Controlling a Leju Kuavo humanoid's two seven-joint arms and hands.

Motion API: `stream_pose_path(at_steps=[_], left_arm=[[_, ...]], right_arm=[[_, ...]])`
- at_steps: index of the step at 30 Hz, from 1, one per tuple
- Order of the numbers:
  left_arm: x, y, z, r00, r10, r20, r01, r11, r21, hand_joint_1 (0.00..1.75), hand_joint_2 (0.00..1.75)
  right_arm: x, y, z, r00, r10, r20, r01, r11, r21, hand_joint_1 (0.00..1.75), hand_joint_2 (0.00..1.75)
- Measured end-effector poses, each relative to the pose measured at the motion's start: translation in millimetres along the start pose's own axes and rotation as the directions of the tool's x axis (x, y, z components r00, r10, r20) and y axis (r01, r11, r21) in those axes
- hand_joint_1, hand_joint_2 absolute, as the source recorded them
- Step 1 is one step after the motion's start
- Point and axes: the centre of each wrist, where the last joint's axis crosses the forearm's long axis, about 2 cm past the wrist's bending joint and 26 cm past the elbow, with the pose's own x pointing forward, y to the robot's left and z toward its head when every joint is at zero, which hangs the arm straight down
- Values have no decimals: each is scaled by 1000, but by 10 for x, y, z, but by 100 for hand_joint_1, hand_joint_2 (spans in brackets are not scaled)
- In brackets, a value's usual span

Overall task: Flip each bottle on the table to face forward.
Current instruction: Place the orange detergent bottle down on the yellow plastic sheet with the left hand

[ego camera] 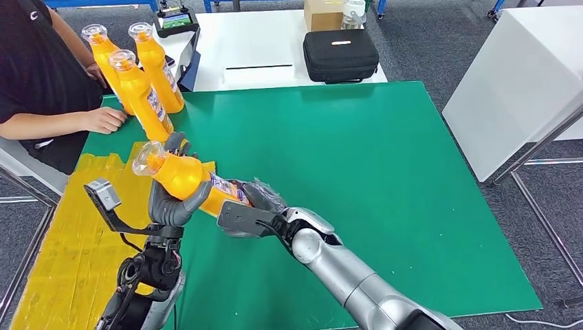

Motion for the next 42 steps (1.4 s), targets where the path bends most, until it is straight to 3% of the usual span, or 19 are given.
stream_pose_path(at_steps=[9,20,24,41,42], left_arm=[[-37,-33,28,962,236,-134,-247,966,-72,0,175],[-143,-163,-104,969,187,-159,-197,979,-53,4,175],[-189,-265,-151,989,100,-108,-102,995,-7,168,175],[-204,-319,-166,1000,-23,-2,23,999,42,175,175],[-203,-318,-168,1000,-24,1,24,999,43,175,175]], right_arm=[[57,-81,-49,996,90,-7,-90,995,-39,175,175],[57,-120,-95,995,87,-42,-89,995,-50,175,175],[123,-132,-147,995,81,-51,-83,995,-55,175,175],[189,-123,-209,994,99,-41,-101,994,-44,175,175],[193,-125,-213,994,100,-41,-102,994,-44,137,175]])
